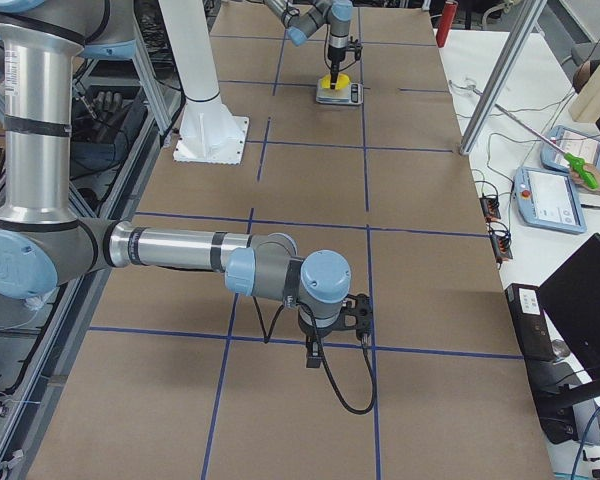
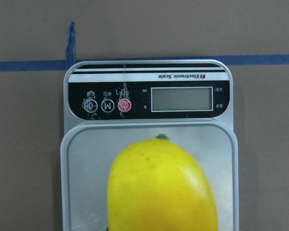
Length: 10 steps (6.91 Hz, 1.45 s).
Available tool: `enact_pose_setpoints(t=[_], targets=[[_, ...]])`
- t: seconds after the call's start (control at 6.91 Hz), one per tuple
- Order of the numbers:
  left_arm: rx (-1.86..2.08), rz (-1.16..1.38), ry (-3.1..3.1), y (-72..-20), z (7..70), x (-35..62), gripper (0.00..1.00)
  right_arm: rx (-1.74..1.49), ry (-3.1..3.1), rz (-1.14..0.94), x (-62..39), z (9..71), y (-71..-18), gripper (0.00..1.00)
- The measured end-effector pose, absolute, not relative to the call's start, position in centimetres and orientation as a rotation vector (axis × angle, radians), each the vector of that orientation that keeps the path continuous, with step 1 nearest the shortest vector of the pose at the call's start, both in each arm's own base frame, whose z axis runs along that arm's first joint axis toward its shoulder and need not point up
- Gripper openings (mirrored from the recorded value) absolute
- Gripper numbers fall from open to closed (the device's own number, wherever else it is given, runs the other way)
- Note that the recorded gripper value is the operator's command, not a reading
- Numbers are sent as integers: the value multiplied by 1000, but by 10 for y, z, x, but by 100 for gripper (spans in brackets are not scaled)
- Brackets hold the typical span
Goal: Weigh mango
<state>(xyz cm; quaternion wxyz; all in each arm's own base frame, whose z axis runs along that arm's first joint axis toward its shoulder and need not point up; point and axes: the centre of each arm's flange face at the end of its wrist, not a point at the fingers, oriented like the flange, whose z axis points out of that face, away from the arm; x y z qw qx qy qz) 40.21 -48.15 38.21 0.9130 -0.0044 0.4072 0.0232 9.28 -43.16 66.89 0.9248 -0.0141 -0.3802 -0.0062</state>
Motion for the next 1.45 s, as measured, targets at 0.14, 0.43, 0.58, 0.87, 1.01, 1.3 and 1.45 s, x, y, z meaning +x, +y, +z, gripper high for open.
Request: enact_pose_setpoints(t=[0.14, 0.43, 0.58, 0.87, 1.01, 1.3, 1.45], targets=[[-7, 52, 843, -479, 383, 405, 100, -29, -780, -13, 93, 669, -432, 100], [4, 56, 850, -478, 380, 402, 100, -29, -780, -12, 93, 669, -432, 100], [18, 56, 861, -478, 371, 396, 100, -29, -780, -12, 93, 669, -432, 100], [115, 38, 903, -484, 324, 335, 100, -29, -780, -12, 93, 669, -432, 100], [181, 35, 888, -490, 299, 281, 100, -29, -780, -12, 93, 669, -432, 100], [282, 51, 806, -500, 272, 177, 100, -29, -780, -12, 93, 669, -432, 100], [299, 73, 754, -507, 279, 135, 100, -30, -780, -12, 93, 669, -432, 100]])
